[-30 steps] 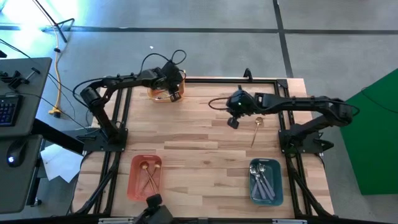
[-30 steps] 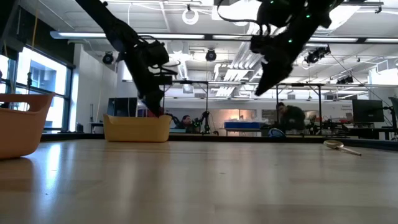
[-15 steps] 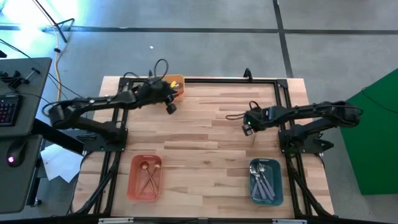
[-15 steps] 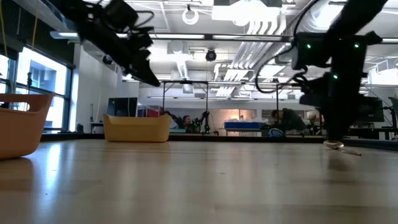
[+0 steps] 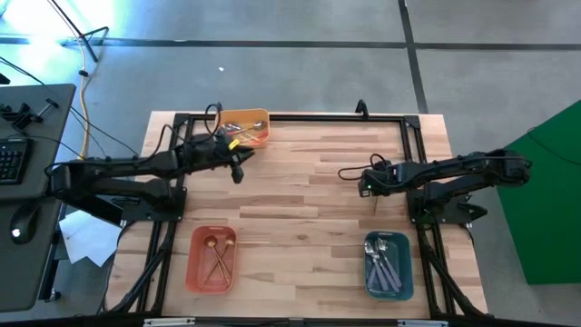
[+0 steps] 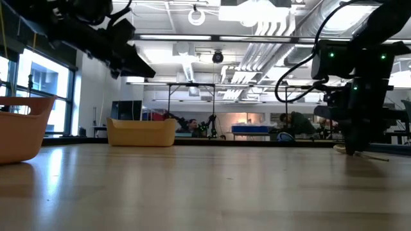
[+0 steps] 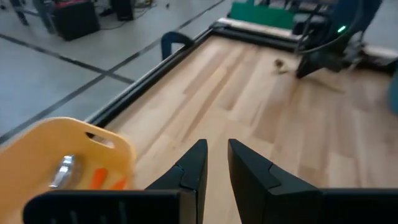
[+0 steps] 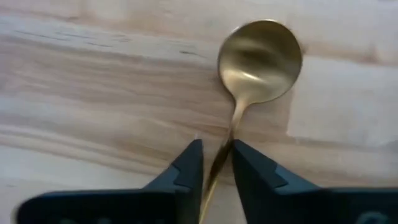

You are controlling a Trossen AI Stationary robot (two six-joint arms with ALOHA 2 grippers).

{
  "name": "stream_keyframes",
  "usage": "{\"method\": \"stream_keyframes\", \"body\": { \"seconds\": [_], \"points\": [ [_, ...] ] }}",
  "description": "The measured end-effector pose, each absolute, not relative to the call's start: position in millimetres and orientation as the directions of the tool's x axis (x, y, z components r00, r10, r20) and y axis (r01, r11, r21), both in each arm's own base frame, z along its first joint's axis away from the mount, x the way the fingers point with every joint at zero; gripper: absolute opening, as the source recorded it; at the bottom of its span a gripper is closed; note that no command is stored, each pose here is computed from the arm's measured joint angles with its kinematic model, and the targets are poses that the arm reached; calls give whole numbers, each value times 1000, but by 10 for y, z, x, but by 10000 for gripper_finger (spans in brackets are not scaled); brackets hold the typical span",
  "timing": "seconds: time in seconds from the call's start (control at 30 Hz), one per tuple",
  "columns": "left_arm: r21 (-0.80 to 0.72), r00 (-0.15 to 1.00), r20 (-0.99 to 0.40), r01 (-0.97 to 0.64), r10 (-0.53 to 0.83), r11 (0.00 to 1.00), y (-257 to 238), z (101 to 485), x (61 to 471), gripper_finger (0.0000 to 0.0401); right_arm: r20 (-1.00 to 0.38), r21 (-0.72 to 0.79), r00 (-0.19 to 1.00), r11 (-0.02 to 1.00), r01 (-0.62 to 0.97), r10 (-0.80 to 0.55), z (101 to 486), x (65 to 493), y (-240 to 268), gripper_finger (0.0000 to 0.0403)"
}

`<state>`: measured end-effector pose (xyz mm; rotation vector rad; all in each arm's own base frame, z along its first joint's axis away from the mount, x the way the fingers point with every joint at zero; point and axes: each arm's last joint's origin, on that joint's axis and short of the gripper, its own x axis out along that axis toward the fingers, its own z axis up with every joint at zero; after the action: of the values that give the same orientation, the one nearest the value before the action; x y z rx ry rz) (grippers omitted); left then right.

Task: Sort silverware by color (type)
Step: Put the gold spoon into the orange bin

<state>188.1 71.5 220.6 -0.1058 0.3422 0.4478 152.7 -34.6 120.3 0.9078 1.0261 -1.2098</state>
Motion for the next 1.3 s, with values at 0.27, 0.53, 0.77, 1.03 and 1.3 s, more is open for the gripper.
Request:
{"method": "stream_keyframes", "body": {
  "seconds": [0.27,0.53,0.77,1.03,1.3],
  "points": [
    [-161,942,-196,-306,274,938,599,2006,1850,53,-911,49,197,379,924,-363,1263,1720,-332,11],
    [-196,974,-138,-202,177,960,546,2043,1866,69,-618,290,684,696,657,-388,1569,2203,-325,3],
    [-180,994,-11,-113,113,977,488,2094,1991,133,-228,268,903,868,419,-365,1965,2410,-330,2],
    [-146,986,149,-54,76,988,516,2019,2302,178,95,133,977,975,176,-189,2341,2480,-300,1],
    [-74,984,178,25,-12,997,643,2152,2921,178,156,35,976,989,147,-150,2533,2609,-304,1]
  ]
}}
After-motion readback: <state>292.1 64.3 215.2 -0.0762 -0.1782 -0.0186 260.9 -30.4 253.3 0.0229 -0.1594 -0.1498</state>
